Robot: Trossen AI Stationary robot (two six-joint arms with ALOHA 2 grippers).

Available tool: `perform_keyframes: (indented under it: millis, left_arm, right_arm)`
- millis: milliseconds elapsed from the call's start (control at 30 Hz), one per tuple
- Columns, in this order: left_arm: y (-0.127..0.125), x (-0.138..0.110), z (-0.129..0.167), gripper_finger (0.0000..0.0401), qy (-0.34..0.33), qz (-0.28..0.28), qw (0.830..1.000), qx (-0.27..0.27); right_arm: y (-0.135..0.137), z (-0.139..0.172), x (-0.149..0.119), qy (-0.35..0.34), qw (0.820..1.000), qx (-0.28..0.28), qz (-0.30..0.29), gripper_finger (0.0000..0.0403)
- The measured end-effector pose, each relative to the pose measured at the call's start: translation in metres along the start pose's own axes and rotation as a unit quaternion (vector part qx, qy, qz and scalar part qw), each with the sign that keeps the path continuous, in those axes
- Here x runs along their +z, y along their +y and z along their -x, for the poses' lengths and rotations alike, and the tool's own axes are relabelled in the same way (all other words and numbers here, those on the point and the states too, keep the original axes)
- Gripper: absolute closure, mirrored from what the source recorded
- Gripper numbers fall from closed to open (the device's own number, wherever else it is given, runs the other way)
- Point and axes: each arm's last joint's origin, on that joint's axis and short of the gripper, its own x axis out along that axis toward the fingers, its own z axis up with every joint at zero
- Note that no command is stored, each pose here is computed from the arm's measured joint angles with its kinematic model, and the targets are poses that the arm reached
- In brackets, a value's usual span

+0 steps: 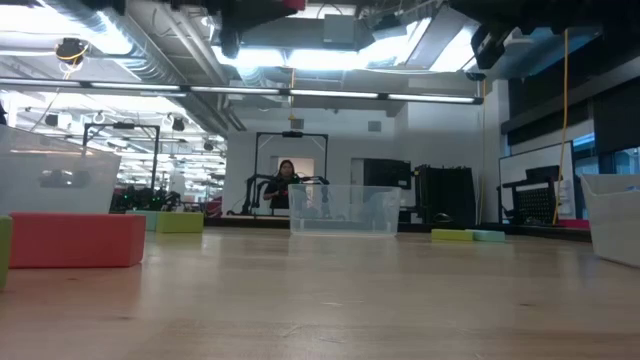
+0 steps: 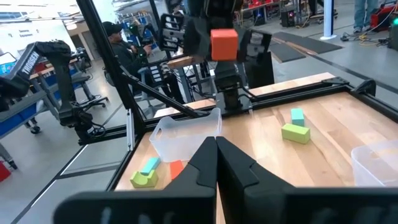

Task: Sort & place blocks by color
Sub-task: Put the top orange block into the gray bin

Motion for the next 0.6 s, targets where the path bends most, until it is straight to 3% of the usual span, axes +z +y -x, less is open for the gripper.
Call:
perform_keyframes:
  millis: [200, 333, 433, 600]
  left_arm:
    - [0.001, -0.007, 0.003, 0.0259, 0.005, 0.006, 1.000, -0.016]
    - [-0.001, -0.006, 0.002, 0.0259, 0.010, -0.002, 1.000, -0.026]
    - [0.001, -0.007, -0.003, 0.0259, 0.036, -0.007, 0.999, -0.015]
    - [-0.001, -0.003, -0.021, 0.0259, 0.097, -0.018, 0.995, -0.008]
  right_arm:
    - [0.000, 0.000, 0.002, -0.008, 1.000, 0.002, 0.001, 0.0402]
    - [0.002, -0.001, 0.007, -0.037, 0.999, 0.010, -0.030, 0.0402]
    - [0.001, -0.007, 0.006, -0.036, 0.997, 0.011, -0.070, 0.0402]
    - [0.006, -0.030, 0.016, -0.016, 0.996, -0.001, -0.087, 0.0385]
